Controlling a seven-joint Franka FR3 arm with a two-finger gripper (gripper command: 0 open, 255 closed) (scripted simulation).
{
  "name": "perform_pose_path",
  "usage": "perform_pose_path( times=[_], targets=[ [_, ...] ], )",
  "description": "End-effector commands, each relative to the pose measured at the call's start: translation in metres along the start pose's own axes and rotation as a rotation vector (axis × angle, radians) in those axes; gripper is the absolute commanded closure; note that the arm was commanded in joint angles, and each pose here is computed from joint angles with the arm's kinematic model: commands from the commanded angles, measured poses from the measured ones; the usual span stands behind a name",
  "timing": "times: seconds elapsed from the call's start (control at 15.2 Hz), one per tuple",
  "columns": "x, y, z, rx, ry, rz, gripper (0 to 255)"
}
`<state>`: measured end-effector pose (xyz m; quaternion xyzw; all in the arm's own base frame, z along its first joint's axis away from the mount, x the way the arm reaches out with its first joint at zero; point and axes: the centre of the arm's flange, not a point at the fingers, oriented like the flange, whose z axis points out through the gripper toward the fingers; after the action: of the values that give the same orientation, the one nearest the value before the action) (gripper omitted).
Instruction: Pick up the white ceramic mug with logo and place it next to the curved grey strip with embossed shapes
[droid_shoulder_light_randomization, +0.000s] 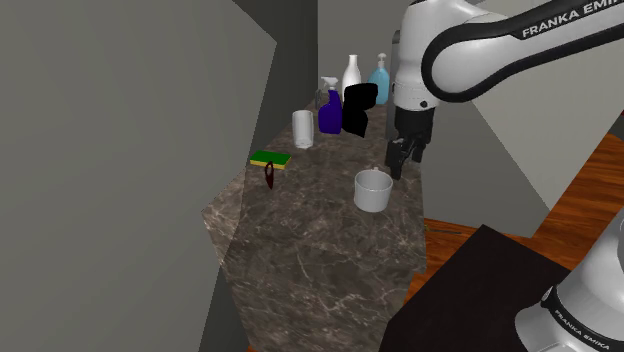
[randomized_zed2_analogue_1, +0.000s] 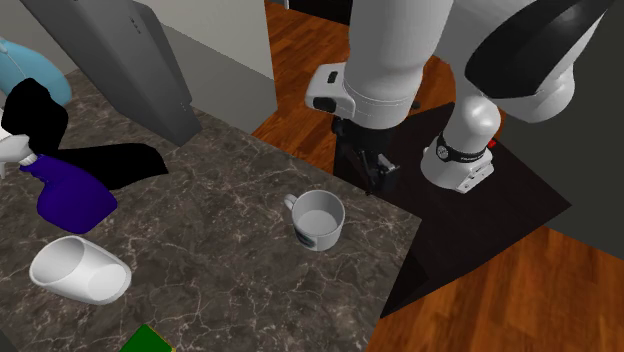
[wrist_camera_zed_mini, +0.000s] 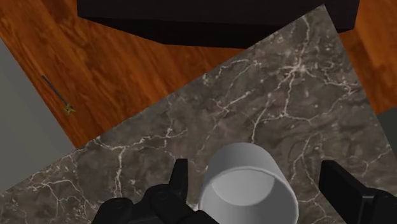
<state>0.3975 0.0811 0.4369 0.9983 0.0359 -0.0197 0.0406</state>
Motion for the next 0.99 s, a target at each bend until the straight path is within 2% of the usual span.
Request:
perform_pose_path(
  times=[0.0, 0.46, 0.92],
  targets=[
    [0.014, -0.012, 0.014, 0.009, 0.024, -0.013, 0],
    [0.067, -0.054, 0.055, 0.034, 0.091, -0.055, 0],
    [0.07, -0.055, 0.092, 0.034, 0.091, -0.055, 0]
  ],
)
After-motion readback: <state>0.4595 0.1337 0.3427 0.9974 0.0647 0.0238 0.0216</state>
